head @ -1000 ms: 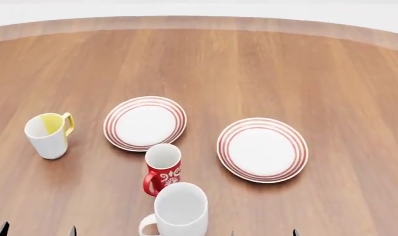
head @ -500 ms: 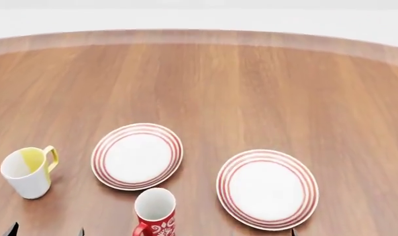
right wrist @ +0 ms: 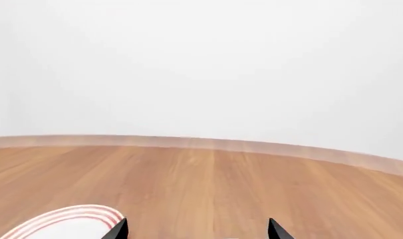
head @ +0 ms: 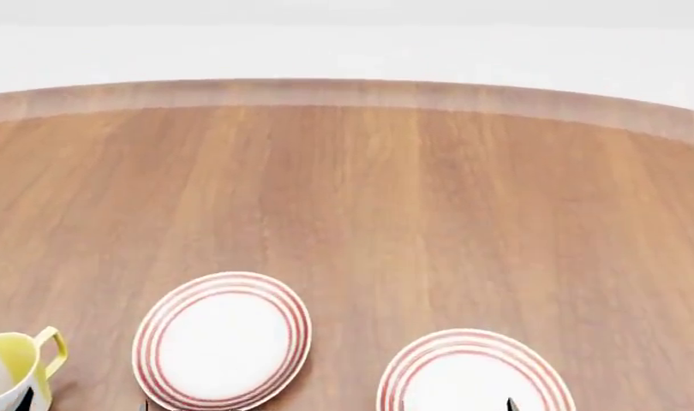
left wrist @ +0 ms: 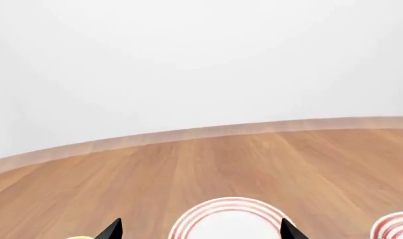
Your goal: Put the white mug on the left plate.
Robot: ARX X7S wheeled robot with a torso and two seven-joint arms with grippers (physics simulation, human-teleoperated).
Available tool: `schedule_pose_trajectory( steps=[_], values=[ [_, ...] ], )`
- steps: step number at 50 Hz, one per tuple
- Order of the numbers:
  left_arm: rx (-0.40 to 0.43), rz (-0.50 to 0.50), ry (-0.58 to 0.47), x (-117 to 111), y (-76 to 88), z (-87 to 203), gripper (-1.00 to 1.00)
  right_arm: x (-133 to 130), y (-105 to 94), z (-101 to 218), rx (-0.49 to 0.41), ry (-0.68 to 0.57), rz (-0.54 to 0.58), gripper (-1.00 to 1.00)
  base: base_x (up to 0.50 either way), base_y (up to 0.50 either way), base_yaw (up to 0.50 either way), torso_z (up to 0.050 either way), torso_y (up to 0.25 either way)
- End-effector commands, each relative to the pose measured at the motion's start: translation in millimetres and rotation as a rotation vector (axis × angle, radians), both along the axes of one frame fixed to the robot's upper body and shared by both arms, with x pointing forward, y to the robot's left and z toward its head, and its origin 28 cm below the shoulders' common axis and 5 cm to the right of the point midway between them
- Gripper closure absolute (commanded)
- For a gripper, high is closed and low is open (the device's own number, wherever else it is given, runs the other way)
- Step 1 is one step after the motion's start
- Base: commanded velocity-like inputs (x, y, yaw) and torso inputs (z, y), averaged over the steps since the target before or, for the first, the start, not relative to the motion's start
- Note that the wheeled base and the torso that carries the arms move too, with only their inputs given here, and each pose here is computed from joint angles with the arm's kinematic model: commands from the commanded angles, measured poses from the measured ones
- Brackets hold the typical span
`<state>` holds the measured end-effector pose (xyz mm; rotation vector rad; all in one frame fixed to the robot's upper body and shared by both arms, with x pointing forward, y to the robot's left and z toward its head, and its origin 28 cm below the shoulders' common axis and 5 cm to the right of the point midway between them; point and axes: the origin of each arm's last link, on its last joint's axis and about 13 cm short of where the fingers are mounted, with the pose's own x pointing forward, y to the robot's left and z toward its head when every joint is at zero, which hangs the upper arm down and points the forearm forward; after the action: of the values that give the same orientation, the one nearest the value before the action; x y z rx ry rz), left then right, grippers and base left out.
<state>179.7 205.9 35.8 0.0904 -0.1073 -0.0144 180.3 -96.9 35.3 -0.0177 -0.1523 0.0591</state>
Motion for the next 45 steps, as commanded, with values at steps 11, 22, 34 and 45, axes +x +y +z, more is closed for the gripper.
schedule_pose_trajectory(
  steps=[11, 22, 34, 45],
  values=[
    [0.013, -0.003, -0.008, -0.6, -0.9, -1.3, -1.00, -0.1, -0.4, 0.7, 0.007, -0.004, -0.010, -1.00, 0.34, 0.00, 0.00, 0.000, 0.000],
    [-0.012, -0.189, -0.086, -12.1, 7.9, 7.1, -1.00, 0.4, -0.2, 0.6, -0.003, -0.002, -0.009, -1.00, 0.00, 0.00, 0.00, 0.000, 0.000],
    [0.112, -0.275, -0.083, -41.3, 44.0, 6.4, -1.00, 0.0, -2.5, -0.6, 0.002, 0.000, -0.008, -1.00, 0.00, 0.00, 0.00, 0.000, 0.000],
    [0.224, -0.505, 0.030, -123.0, 66.9, -11.4, -1.00, 3.8, -2.5, -5.3, -0.006, 0.022, -0.014, -1.00, 0.00, 0.00, 0.00, 0.000, 0.000]
  ],
)
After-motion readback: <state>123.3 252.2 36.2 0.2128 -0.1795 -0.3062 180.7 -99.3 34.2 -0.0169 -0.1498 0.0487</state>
